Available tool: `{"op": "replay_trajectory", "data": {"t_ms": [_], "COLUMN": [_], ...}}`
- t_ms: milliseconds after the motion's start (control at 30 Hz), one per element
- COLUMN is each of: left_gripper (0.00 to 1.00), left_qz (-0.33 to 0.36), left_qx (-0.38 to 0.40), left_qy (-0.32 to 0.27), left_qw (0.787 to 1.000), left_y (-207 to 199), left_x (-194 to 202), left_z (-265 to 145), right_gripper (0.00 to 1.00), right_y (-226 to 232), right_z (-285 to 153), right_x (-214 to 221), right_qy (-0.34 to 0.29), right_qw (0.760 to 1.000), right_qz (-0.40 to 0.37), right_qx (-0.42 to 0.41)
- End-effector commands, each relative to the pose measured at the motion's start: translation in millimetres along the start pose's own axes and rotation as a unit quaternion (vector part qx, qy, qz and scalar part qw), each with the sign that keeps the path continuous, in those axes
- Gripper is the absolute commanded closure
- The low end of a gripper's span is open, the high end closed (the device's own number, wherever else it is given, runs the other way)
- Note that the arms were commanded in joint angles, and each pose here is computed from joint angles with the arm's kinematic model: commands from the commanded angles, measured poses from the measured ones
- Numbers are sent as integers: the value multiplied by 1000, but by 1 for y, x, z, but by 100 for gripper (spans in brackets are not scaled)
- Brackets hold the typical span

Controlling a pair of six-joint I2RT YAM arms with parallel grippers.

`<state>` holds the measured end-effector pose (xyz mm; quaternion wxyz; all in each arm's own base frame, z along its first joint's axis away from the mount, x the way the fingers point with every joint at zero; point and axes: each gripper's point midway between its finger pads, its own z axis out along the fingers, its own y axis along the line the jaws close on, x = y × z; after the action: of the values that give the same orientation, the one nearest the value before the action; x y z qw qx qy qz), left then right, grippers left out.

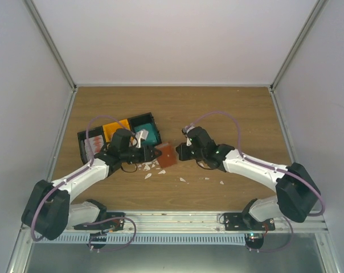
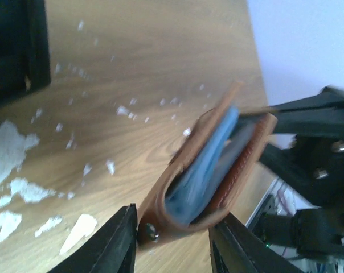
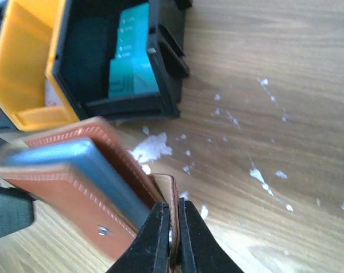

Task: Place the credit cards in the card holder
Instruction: Open the card holder at the center of the board.

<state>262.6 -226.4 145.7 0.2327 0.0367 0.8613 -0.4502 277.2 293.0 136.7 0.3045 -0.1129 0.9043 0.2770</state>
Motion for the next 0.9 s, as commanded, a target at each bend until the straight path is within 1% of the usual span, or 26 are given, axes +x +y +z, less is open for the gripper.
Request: {"op": "replay_trajectory", "data": {"t_ms": [0, 67, 133, 267, 433, 600, 700, 867], "left_gripper": [61, 56, 52, 41, 35, 33, 35, 43], "left_qz": [-12, -13, -16, -9, 1, 9, 20, 33], "left_qx": [-14, -33, -59, -70, -71, -59, -46, -32], "left_qy": [37, 39, 36, 27, 12, -5, -20, -33], "left_qw": [999, 999, 997, 997, 997, 998, 999, 998], "left_y": [20, 31, 42, 44, 39, 32, 24, 15], "left_x": [28, 33, 33, 30, 23, 20, 15, 9], "left_z": [17, 24, 27, 28, 26, 22, 18, 14], "right_gripper": [100, 100, 100, 100, 99, 99, 100, 100], "right_y": [-20, -28, -32, -28, -9, 7, 9, -15], "right_z": [-5, -3, -3, -6, -9, -8, -5, 2], "right_x": [31, 44, 51, 49, 37, 31, 29, 35], "right_qy": [47, 76, 91, 96, 91, 88, 86, 91], "right_qw": [999, 996, 995, 994, 995, 994, 994, 995], "right_qz": [3, -2, -5, -15, -34, -45, -47, -44], "right_qx": [24, 38, 47, 39, 1, -35, -41, 15]}}
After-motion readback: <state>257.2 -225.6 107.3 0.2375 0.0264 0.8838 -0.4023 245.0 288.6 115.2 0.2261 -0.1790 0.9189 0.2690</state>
